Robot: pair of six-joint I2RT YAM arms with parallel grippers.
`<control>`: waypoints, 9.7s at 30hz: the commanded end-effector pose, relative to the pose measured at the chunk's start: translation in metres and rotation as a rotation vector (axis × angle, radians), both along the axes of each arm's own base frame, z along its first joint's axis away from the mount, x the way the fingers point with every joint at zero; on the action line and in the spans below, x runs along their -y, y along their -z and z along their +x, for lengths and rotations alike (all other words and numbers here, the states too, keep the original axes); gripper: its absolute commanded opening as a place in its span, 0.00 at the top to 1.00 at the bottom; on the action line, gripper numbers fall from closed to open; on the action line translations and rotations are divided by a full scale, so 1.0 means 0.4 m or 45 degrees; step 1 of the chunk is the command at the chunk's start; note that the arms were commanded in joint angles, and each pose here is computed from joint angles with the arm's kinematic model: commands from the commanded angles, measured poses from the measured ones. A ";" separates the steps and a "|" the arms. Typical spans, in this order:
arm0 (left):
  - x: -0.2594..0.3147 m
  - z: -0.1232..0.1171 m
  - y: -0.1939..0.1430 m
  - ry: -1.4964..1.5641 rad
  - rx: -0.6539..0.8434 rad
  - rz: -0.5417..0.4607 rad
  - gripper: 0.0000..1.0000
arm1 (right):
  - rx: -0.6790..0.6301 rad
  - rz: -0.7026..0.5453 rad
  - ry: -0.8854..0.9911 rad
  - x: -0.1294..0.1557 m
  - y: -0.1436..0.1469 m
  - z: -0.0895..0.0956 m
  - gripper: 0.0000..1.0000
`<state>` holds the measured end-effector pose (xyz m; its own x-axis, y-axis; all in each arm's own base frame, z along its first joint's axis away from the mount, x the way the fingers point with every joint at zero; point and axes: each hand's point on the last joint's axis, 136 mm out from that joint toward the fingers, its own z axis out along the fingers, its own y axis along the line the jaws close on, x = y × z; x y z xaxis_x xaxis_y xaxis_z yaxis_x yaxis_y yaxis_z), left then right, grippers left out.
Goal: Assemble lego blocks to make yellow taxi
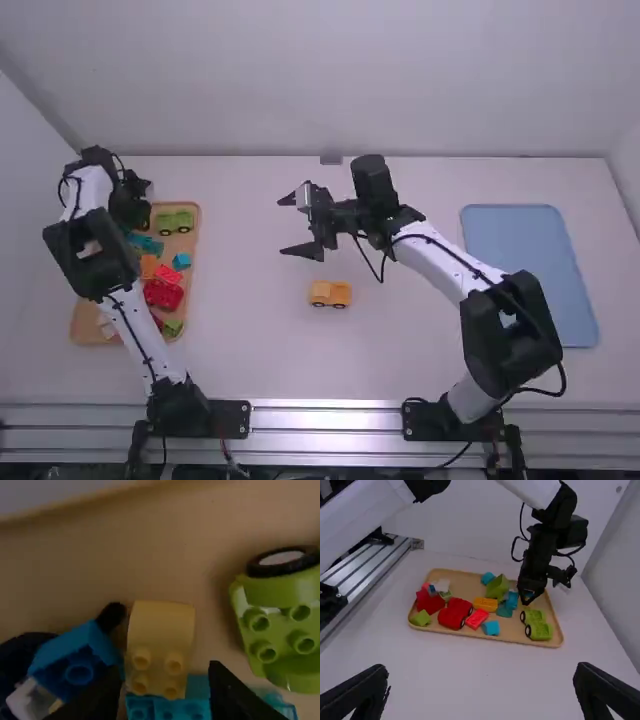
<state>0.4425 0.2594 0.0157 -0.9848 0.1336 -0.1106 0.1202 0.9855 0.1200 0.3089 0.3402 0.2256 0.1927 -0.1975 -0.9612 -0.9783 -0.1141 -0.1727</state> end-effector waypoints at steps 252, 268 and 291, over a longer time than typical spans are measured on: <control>1.229 -0.363 0.038 1.726 0.847 -0.941 0.01 | -0.297 -0.251 0.252 0.473 0.526 -0.080 0.76; 1.248 -0.365 0.087 1.750 0.826 -0.936 0.43 | -0.133 -0.523 0.137 0.345 0.507 -0.107 0.78; 1.241 -0.369 0.093 1.733 0.800 -0.944 0.57 | -0.173 -0.589 0.169 0.295 0.534 -0.103 0.78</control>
<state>0.2948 -0.2375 -0.0172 0.0242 0.5300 -0.8476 0.9946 0.0726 0.0739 0.2695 0.2222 0.0144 0.0330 -0.6232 -0.7814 -0.9994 -0.0246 -0.0227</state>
